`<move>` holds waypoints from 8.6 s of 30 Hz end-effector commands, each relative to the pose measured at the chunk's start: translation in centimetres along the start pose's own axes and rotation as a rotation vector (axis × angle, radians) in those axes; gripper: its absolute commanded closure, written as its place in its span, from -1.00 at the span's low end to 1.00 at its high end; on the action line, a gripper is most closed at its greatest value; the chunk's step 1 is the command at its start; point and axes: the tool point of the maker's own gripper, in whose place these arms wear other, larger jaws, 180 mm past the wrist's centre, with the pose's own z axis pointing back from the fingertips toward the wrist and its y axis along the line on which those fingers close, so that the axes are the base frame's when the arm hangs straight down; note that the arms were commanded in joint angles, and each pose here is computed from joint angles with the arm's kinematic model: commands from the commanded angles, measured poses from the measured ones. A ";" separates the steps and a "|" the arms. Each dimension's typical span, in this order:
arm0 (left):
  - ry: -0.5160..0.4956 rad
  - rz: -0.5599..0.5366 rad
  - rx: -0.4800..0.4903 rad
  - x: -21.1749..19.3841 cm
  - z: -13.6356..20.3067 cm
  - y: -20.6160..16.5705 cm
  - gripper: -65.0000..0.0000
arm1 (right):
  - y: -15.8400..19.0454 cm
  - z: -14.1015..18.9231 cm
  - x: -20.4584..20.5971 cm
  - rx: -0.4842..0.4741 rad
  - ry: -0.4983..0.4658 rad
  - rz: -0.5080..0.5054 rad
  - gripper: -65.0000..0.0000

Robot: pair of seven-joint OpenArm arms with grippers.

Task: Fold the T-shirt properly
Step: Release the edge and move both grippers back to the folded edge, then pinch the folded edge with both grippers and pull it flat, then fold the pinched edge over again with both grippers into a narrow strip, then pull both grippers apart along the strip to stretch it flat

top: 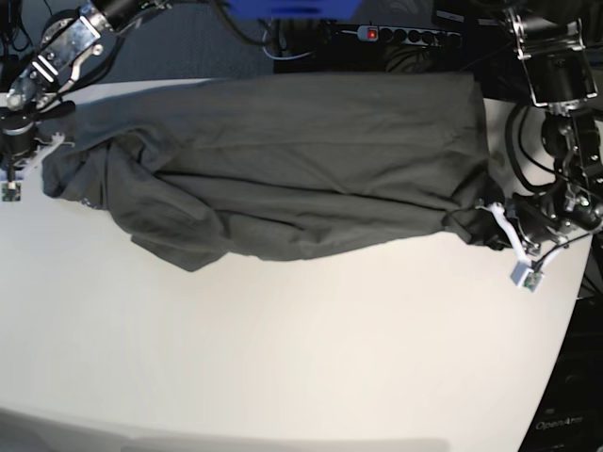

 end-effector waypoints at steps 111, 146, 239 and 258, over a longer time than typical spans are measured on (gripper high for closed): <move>0.009 -0.003 -0.101 -2.2 -3.2 -7.0 0.92 | 13.9 -4.0 5.7 0.445 0.106 -0.086 0.76; -0.156 -0.105 -0.123 7.8 -3.7 -8.0 0.92 | 5.2 -9.5 19.3 0.365 -0.112 -0.132 0.98; -0.325 -0.321 -0.023 8.1 4.8 -9.8 0.92 | -4.9 -2.3 7.2 -0.012 -0.163 -0.168 0.98; -0.245 -0.242 0.023 3.3 5.7 -8.2 0.92 | -5.8 -1.8 1.8 -0.045 -0.064 -0.245 0.98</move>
